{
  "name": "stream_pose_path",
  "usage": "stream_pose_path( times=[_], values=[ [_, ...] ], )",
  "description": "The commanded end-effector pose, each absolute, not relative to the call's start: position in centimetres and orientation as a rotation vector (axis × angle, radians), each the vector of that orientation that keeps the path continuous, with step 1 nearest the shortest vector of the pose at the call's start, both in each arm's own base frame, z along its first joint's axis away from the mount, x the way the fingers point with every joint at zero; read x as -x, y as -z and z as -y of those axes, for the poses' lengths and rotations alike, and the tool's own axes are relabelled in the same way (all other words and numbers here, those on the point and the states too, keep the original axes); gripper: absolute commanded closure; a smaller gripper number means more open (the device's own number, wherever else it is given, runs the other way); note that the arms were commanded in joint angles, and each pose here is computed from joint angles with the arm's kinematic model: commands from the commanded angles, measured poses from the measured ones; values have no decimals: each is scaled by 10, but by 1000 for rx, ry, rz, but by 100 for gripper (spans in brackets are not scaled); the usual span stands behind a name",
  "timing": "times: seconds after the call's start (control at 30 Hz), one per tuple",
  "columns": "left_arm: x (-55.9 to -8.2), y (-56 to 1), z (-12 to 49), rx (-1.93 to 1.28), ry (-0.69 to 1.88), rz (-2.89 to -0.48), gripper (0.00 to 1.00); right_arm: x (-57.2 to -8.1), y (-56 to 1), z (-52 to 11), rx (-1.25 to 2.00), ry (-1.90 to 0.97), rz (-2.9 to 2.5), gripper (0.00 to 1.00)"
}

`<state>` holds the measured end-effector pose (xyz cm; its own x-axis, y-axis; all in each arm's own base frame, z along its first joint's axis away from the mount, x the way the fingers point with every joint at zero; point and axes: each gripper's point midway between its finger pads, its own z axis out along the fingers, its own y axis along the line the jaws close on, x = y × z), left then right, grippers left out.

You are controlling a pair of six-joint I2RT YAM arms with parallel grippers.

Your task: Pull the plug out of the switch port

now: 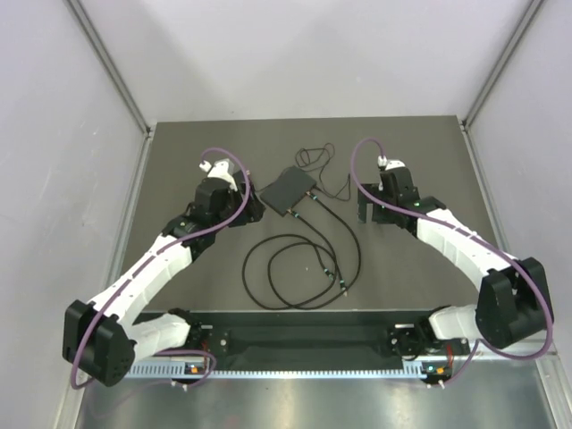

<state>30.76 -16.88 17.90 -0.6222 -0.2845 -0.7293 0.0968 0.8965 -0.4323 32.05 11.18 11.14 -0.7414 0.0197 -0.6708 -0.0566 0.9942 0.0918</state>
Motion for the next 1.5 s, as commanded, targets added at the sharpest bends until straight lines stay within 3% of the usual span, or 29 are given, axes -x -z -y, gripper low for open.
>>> stream_pose_path(
  times=[0.0, 0.4, 0.63, 0.83, 1.27, 1.47],
  values=[
    [-301, -180, 171, 137, 592, -2175, 28, -335, -126, -129, 69, -248, -2347, 0],
    [-299, -168, 167, 164, 562, -2214, 30, -354, -139, -159, 169, -398, -2278, 0],
    [-302, -141, 191, 88, 504, -2334, 34, -382, -137, -191, 219, -523, -2302, 0],
    [-326, -150, 220, -7, 473, -2320, 34, -402, -135, -197, 285, -558, -2313, 1],
    [-381, -117, 256, -26, 459, -2347, 44, -432, -114, -210, 326, -797, -2306, 34],
    [-395, -107, 256, 44, 477, -2360, 43, -433, -91, -217, 322, -836, -2359, 37]
  ],
)
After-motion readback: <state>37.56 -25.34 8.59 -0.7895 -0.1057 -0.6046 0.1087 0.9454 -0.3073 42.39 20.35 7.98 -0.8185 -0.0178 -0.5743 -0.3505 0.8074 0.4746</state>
